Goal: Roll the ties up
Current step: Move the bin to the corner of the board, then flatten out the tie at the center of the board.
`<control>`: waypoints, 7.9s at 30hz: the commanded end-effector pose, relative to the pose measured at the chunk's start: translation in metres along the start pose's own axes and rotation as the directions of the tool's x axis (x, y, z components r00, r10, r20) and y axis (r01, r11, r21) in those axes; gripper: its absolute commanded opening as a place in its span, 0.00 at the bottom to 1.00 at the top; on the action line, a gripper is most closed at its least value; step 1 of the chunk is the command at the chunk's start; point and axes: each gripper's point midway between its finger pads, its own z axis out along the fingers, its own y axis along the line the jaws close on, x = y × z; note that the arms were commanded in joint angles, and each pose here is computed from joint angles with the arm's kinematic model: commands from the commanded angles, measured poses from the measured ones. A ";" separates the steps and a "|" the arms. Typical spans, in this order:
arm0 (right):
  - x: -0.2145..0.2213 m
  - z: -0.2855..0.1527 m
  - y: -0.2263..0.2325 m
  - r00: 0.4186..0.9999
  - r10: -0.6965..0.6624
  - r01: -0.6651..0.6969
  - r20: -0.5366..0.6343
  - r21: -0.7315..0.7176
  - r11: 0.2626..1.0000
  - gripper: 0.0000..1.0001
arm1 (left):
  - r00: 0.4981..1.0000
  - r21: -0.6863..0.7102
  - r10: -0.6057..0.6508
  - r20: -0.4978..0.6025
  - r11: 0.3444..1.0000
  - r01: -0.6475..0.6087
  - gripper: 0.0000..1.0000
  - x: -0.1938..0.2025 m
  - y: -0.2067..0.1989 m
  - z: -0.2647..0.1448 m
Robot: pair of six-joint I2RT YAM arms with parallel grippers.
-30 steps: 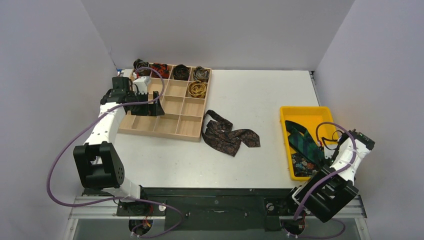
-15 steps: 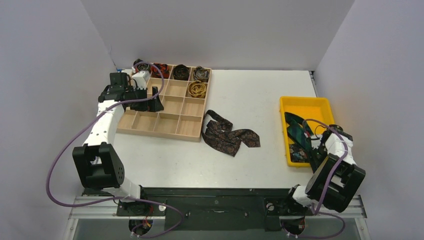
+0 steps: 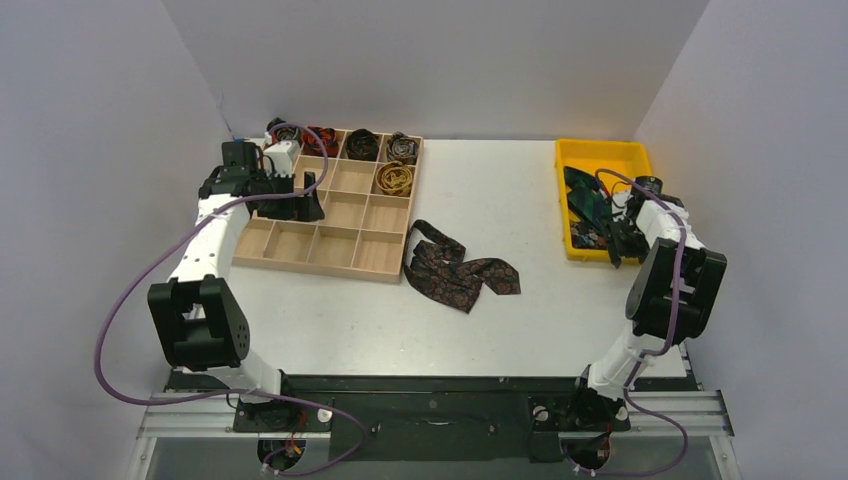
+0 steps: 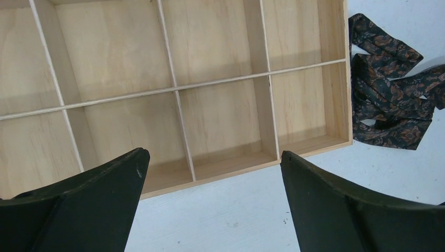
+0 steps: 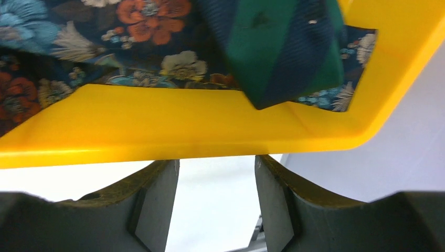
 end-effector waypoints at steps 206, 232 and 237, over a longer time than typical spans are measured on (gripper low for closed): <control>0.061 -0.104 0.202 0.011 -0.949 0.900 0.315 0.411 0.146 0.70 | 0.939 0.156 -0.270 -0.213 0.940 0.305 0.63 0.107 -0.045 -0.046; 0.064 -0.069 0.180 0.432 -0.895 0.791 0.111 -0.523 0.317 0.44 | 0.890 0.246 0.455 -0.033 0.866 -0.434 0.68 0.113 -0.020 -0.035; 0.113 -0.085 0.171 0.355 -0.929 0.793 0.102 -0.559 0.242 0.43 | 0.887 0.238 0.461 -0.039 0.866 -0.439 0.68 0.124 -0.021 -0.038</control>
